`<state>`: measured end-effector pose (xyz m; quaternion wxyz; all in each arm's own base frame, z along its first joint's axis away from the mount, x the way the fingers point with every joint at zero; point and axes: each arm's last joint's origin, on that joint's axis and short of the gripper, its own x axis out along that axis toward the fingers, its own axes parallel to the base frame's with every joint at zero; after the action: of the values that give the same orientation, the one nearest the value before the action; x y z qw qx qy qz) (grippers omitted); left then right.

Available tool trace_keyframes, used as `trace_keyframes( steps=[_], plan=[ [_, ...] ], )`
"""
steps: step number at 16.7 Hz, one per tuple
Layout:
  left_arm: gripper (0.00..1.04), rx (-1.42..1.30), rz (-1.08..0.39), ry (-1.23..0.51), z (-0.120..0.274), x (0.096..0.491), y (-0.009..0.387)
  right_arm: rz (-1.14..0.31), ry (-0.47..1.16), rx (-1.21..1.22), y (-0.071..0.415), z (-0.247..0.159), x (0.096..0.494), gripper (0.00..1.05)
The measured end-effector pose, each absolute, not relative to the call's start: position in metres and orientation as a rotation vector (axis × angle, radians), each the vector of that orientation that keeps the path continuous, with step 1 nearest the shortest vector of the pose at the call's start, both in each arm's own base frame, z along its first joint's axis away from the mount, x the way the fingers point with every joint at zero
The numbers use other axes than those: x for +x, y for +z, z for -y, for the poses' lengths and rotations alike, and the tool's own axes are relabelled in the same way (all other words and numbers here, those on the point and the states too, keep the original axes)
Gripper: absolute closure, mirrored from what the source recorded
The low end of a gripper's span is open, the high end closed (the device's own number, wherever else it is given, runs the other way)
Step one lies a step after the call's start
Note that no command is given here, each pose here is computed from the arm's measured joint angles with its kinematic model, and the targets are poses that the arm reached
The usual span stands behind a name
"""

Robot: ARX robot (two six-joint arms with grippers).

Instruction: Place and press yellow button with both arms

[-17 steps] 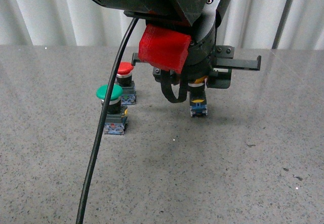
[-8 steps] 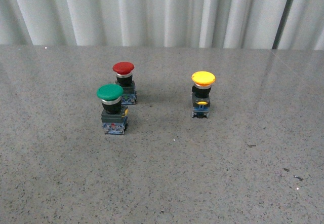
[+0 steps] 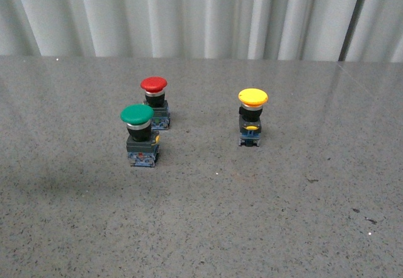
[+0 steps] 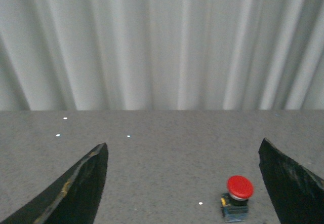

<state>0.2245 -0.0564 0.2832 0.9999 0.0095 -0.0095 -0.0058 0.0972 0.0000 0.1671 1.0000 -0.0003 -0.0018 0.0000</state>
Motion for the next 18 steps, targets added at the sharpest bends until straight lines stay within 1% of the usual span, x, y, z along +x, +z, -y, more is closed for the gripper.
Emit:
trace_keyframes(
  steps=[1, 3, 4, 6, 8, 10, 12, 14, 15, 16, 17, 18],
  plan=[
    [0.22, 0.011, 0.041, -0.005, 0.051, 0.22, 0.277, 0.004, 0.0, -0.001, 0.167, 0.0, 0.097, 0.07],
    [0.37, -0.002, 0.06, 0.021, 0.03, 0.2, 0.243, 0.003, 0.0, -0.001, 0.167, 0.0, 0.097, 0.07],
    [0.44, 0.002, 0.028, 0.025, 0.026, 0.192, 0.226, 0.003, 0.0, -0.001, 0.167, 0.0, 0.097, 0.07],
    [0.55, 0.01, -0.023, 0.009, 0.023, 0.183, 0.207, 0.004, 0.0, -0.001, 0.167, 0.0, 0.097, 0.07],
    [0.66, 0.012, -0.04, -0.006, 0.021, 0.177, 0.198, 0.003, 0.0, -0.001, 0.167, 0.0, 0.097, 0.07],
    [0.76, 0.009, -0.022, 0.0, 0.018, 0.172, 0.198, 0.003, 0.0, -0.001, 0.167, 0.0, 0.097, 0.07],
    [0.89, 0.006, 0.009, 0.003, 0.015, 0.166, 0.2, 0.003, 0.0, -0.001, 0.167, 0.0, 0.097, 0.07],
    [1.02, 0.005, 0.01, 0.007, 0.012, 0.16, 0.196, 0.004, 0.0, -0.001, 0.167, 0.0, 0.097, 0.07],
    [1.03, 0.004, -0.002, 0.005, 0.011, 0.158, 0.192, 0.004, 0.0, -0.001, 0.167, 0.0, 0.097, 0.07],
    [1.03, 0.003, -0.022, -0.002, 0.001, 0.151, 0.183, 0.004, 0.0, -0.001, 0.167, 0.0, 0.097, 0.07],
    [1.03, 0.001, -0.001, 0.007, -0.001, 0.144, 0.183, 0.004, 0.0, -0.001, 0.167, 0.0, 0.097, 0.07],
    [1.03, 0.001, -0.009, -0.001, 0.0, 0.138, 0.178, 0.004, 0.0, -0.001, 0.167, 0.0, 0.097, 0.07]
  ],
)
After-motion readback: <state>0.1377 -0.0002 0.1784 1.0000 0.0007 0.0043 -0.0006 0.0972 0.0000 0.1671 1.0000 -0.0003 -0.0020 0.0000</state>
